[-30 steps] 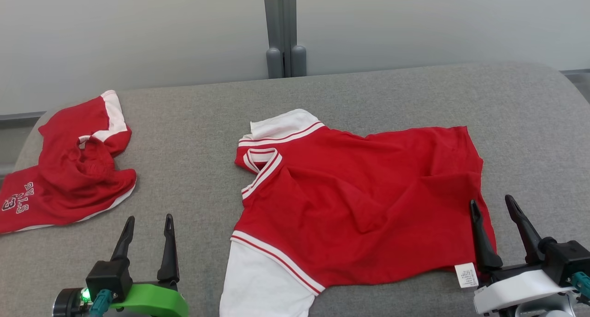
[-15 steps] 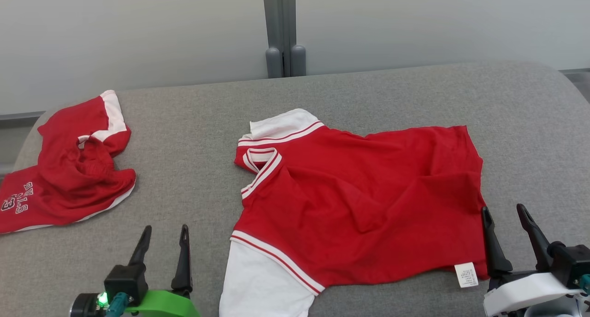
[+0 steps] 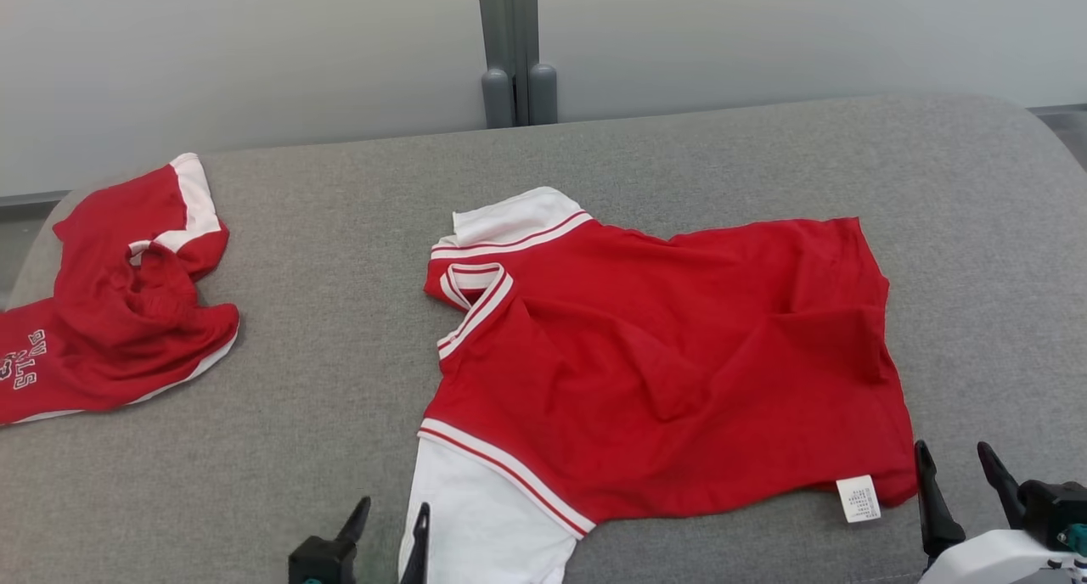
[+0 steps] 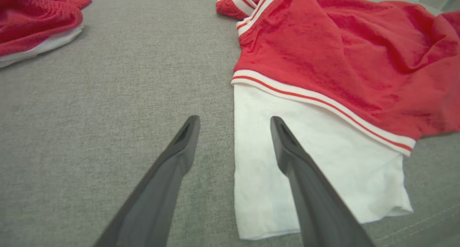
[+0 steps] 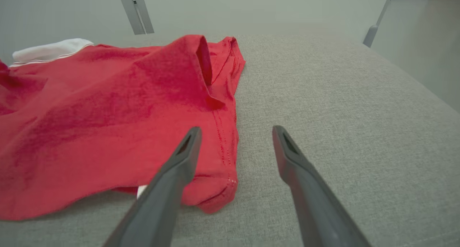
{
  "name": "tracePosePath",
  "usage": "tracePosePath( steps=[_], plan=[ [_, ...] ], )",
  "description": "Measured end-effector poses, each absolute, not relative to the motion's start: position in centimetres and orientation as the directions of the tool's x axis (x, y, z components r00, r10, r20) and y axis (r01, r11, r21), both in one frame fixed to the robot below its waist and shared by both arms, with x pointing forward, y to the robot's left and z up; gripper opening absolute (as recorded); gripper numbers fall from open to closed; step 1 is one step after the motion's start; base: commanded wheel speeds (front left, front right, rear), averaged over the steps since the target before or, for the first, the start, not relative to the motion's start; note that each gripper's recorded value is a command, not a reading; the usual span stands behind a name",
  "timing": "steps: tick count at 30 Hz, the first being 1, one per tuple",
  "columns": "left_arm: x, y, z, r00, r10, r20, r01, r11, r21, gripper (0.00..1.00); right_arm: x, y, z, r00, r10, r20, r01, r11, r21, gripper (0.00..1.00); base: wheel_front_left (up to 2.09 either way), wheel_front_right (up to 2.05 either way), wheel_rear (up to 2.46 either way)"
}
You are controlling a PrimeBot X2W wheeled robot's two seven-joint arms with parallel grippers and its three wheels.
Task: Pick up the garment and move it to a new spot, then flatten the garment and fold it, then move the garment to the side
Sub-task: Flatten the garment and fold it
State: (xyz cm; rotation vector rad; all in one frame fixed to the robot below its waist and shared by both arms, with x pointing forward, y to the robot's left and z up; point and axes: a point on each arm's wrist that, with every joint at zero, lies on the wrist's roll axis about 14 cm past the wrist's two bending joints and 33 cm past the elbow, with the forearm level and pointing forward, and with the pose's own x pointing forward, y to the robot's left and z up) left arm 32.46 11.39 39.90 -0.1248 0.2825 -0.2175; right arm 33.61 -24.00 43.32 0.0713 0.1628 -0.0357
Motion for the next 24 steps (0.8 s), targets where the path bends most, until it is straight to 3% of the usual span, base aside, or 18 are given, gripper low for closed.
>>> tracePosePath(
  steps=[11, 24],
  plan=[
    [31.5, 9.9, 36.2, 0.877, -0.281, -0.39, 0.231, 0.958, -0.171, 1.0, 33.7, -23.2, 38.7, 0.949, -0.019, -0.315, 0.052, 0.994, 0.099, 1.0, 0.0, 0.0, 0.0],
    [31.2, 8.6, 35.1, 0.846, -0.324, -0.423, 0.263, 0.944, -0.198, 1.0, 33.9, -22.3, 37.2, 0.932, -0.009, -0.363, 0.066, 0.987, 0.147, 1.0, 0.0, 0.0, 0.0]
  ],
)
